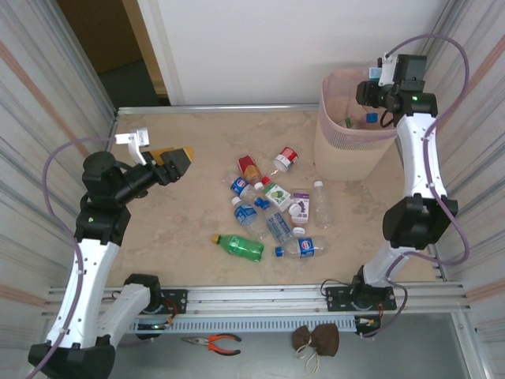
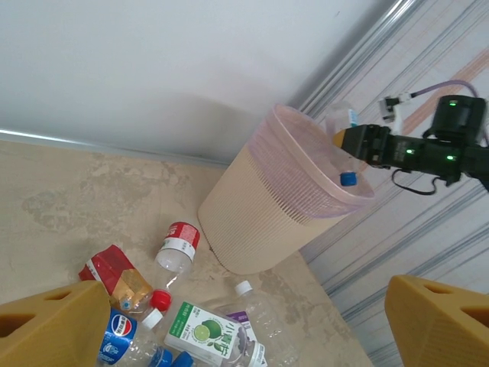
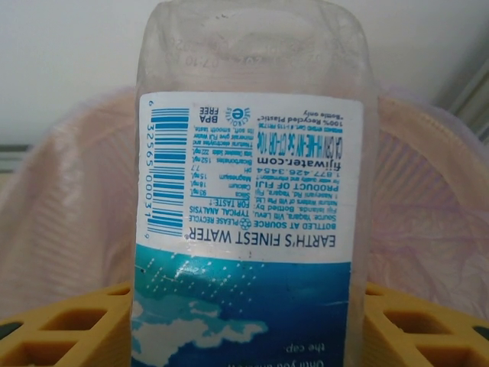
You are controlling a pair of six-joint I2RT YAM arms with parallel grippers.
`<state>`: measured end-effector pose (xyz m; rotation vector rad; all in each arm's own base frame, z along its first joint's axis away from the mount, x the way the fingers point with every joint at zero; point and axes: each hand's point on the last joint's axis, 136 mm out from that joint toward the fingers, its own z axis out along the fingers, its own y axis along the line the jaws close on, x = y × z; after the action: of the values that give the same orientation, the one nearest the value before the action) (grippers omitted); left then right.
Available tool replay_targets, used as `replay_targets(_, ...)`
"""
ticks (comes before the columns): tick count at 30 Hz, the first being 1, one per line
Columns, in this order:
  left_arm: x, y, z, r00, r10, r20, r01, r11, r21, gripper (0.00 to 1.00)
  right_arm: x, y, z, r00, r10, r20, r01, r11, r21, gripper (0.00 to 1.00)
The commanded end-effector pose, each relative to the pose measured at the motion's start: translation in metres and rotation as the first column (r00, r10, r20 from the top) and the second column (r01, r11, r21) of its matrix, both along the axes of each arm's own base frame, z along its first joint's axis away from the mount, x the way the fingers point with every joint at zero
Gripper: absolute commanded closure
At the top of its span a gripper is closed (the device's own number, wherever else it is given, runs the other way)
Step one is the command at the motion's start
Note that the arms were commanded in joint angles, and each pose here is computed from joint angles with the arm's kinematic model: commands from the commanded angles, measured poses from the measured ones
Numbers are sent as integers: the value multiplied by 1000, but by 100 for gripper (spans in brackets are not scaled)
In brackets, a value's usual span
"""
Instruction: Put the plastic bottles in the bin
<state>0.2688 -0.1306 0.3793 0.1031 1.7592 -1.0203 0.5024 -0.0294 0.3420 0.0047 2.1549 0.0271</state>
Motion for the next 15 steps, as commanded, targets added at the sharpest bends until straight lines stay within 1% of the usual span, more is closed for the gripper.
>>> replay_targets(1, -10, -3, 5, 997, -54, 60, 54, 999, 11, 6, 4, -19, -19, 996, -52, -68, 45, 994, -103, 41)
replay_targets(7, -7, 4, -2, 998, -46, 34, 45, 999, 9, 2, 6, -40, -68, 972, -128, -196, 97, 982, -161, 41)
replay_targets(15, -2, 5, -11, 999, -46, 3, 46, 999, 13, 1, 3, -49, -123, 932, -155, -327, 103, 980, -172, 39)
